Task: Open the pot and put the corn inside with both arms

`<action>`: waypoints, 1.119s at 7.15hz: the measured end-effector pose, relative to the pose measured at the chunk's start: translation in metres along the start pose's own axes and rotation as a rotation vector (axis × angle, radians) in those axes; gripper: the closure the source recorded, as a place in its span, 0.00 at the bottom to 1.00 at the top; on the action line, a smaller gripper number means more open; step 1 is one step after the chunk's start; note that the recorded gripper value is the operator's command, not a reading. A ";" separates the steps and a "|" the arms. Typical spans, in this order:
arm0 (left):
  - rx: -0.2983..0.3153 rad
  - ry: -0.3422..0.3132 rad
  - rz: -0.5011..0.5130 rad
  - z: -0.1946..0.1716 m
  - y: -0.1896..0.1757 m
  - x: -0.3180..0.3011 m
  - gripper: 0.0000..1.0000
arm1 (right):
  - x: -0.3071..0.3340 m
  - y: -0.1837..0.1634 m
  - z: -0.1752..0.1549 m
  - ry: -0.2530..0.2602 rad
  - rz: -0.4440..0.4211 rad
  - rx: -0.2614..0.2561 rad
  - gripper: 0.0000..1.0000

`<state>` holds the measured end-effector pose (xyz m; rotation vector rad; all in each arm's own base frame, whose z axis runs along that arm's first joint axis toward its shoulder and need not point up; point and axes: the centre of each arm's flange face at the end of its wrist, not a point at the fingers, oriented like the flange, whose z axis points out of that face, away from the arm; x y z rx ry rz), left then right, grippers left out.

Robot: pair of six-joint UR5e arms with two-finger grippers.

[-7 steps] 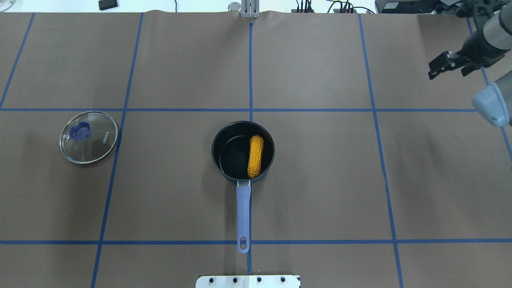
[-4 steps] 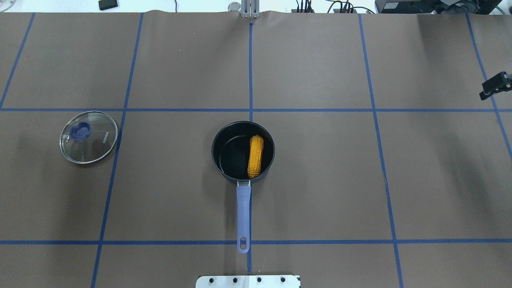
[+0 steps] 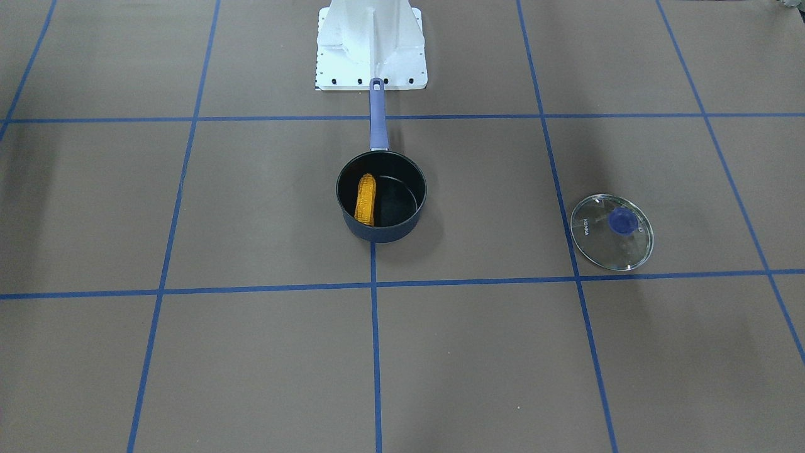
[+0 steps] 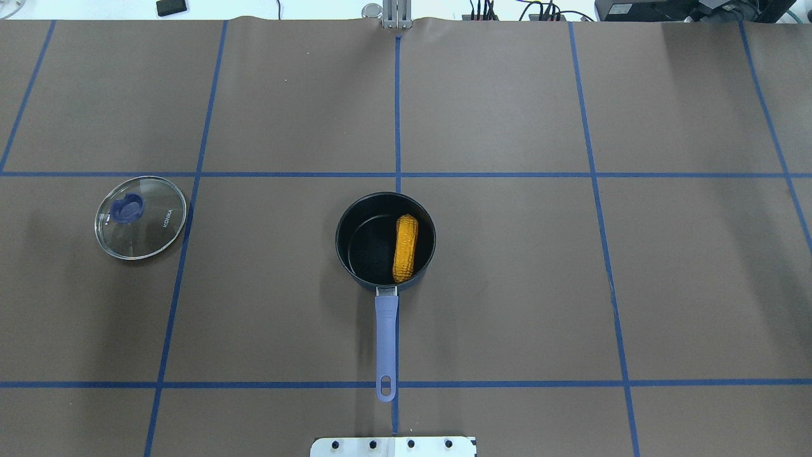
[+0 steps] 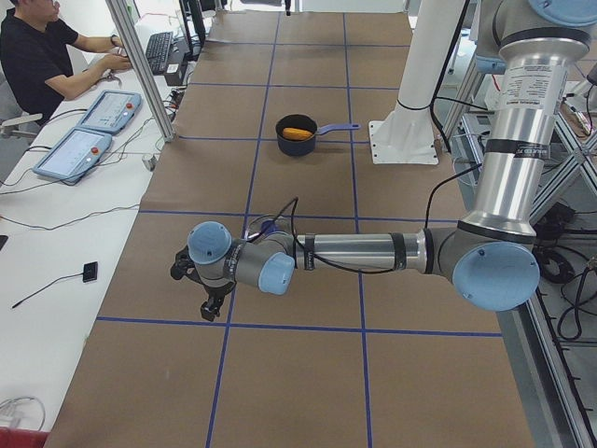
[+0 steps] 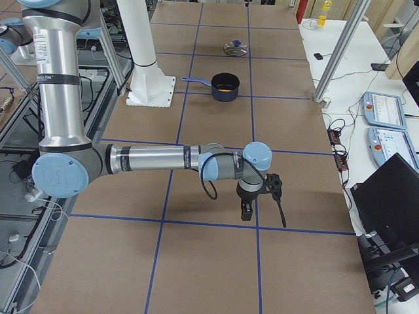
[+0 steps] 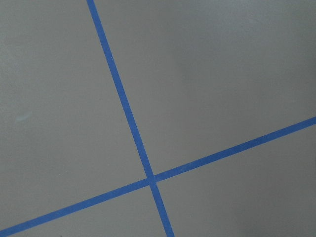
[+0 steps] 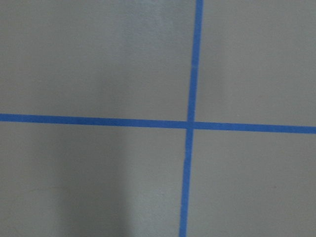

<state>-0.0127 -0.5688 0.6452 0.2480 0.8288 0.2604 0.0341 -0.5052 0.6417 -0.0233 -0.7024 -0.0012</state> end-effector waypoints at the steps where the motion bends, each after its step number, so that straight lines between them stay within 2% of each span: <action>1: -0.015 -0.001 -0.018 0.001 0.003 -0.002 0.01 | 0.006 0.007 0.000 0.002 0.009 -0.005 0.00; 3: -0.045 -0.003 -0.052 0.006 0.019 -0.007 0.01 | 0.008 0.011 -0.001 0.004 0.016 -0.008 0.00; 8: -0.058 -0.003 -0.067 0.009 0.032 -0.009 0.01 | 0.004 0.012 -0.005 -0.007 0.019 0.000 0.00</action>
